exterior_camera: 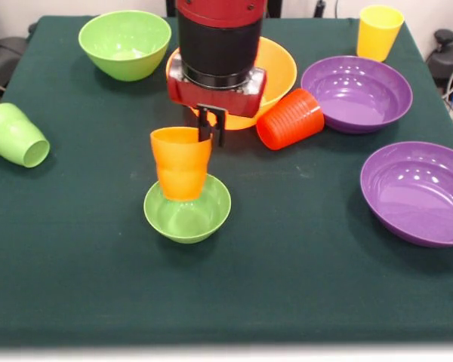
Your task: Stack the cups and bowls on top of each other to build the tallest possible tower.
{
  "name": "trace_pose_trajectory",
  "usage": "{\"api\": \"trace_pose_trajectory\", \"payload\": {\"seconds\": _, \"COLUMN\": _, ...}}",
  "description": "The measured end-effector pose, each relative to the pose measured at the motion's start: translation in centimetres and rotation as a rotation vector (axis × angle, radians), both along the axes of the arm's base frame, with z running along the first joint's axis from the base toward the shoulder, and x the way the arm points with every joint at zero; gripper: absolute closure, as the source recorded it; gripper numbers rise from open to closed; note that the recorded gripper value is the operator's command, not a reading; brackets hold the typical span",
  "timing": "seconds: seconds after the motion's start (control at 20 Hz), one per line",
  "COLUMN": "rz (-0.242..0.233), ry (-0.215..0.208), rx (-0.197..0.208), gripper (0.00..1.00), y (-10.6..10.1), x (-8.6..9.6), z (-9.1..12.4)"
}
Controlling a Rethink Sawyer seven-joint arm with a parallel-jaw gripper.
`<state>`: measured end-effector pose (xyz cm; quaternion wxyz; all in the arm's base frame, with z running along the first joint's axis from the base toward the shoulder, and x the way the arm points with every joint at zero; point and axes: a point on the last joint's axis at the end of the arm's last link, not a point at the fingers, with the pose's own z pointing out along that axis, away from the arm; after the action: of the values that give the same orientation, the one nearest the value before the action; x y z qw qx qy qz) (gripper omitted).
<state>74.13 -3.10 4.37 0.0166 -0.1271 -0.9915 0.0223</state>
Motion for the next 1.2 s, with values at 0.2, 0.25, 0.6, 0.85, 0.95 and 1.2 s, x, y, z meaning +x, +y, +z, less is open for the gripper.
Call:
{"api": "trace_pose_trajectory", "payload": {"seconds": 0.2, "rz": 0.01, "ry": -0.001, "rx": 0.001, "gripper": 1.0, "y": 0.8, "x": 0.0, "z": -0.1}}
{"api": "trace_pose_trajectory", "payload": {"seconds": 0.25, "rz": 0.012, "ry": -0.005, "rx": 0.001, "gripper": 1.0, "y": 1.0, "x": 0.1, "z": -0.1}}
{"api": "trace_pose_trajectory", "payload": {"seconds": 0.6, "rz": 0.025, "ry": -0.069, "rx": -0.006, "gripper": 1.0, "y": 1.6, "x": 0.9, "z": -0.4}}
{"api": "trace_pose_trajectory", "payload": {"seconds": 0.85, "rz": 0.026, "ry": -0.122, "rx": -0.009, "gripper": 1.0, "y": 1.5, "x": 1.4, "z": -1.5}}
{"api": "trace_pose_trajectory", "payload": {"seconds": 0.95, "rz": 0.026, "ry": -0.134, "rx": -0.009, "gripper": 1.0, "y": 1.5, "x": 1.5, "z": -2.1}}
{"api": "trace_pose_trajectory", "payload": {"seconds": 1.2, "rz": 0.024, "ry": -0.146, "rx": -0.009, "gripper": 1.0, "y": 1.3, "x": 1.2, "z": -3.9}}
